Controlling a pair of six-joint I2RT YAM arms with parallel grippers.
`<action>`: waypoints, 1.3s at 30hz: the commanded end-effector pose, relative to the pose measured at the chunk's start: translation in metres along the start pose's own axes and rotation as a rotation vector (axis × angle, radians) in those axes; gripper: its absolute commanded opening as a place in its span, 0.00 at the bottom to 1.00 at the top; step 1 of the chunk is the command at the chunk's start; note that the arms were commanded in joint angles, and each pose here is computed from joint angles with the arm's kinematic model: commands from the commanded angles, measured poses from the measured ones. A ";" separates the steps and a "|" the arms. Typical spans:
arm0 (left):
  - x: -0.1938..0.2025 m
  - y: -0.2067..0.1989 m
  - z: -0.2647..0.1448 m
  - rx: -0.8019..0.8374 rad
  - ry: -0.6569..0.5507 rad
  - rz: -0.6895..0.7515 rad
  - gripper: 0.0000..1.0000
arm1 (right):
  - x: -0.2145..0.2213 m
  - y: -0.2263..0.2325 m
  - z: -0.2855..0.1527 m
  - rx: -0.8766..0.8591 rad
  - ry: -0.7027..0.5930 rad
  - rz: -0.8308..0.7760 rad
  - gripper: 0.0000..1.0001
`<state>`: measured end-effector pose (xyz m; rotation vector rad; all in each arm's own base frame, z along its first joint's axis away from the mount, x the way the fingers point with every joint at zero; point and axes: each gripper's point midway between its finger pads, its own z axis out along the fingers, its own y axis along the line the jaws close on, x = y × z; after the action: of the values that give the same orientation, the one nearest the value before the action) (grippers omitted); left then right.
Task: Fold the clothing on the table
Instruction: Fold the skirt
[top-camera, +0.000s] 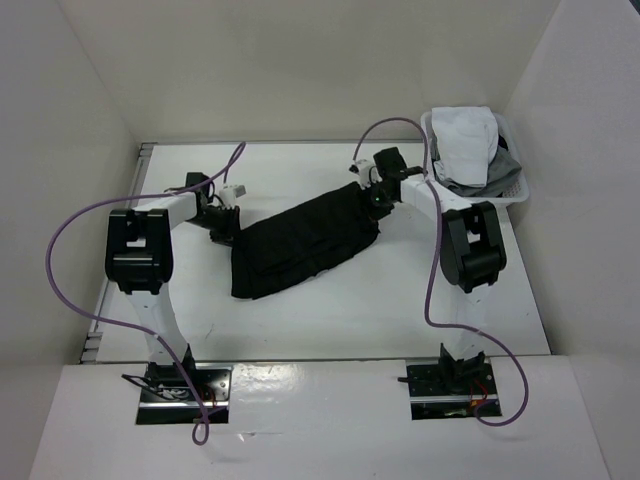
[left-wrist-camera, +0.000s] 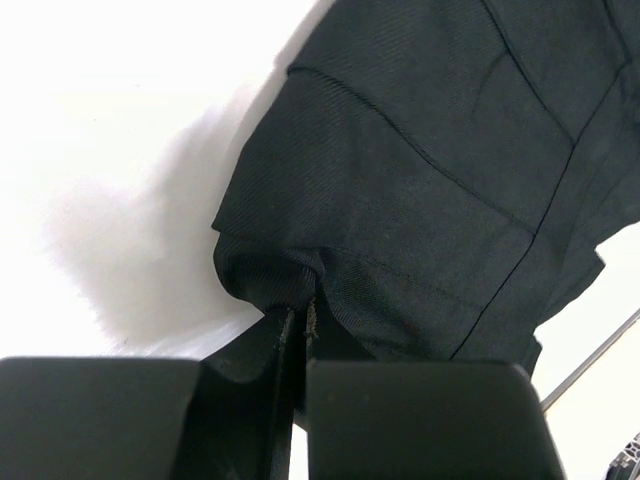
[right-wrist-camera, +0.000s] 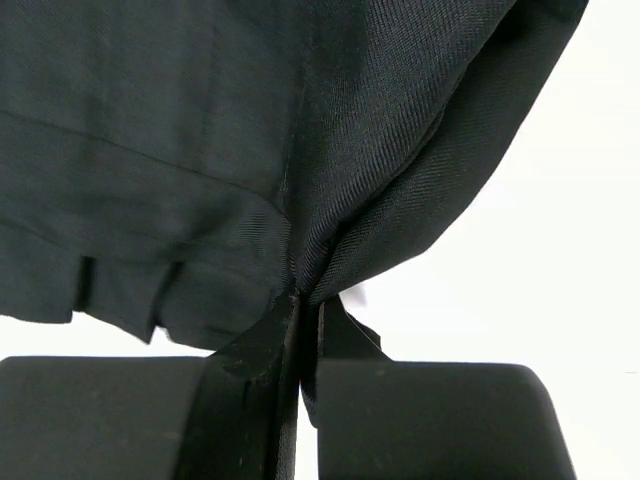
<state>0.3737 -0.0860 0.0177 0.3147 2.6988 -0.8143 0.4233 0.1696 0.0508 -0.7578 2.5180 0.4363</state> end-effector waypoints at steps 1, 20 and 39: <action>0.003 0.001 0.013 -0.027 0.034 0.010 0.03 | -0.064 0.001 -0.041 0.172 -0.116 -0.110 0.00; -0.002 -0.004 0.019 -0.023 0.034 0.002 0.03 | -0.085 0.225 -0.034 0.015 -0.072 -0.566 0.00; -0.003 -0.010 0.018 0.004 0.023 -0.012 0.03 | -0.080 0.327 -0.019 -0.181 -0.053 -0.670 0.00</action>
<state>0.3779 -0.1017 0.0186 0.3092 2.7120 -0.8138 0.2937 0.4405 0.1385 -1.5615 2.0634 0.3510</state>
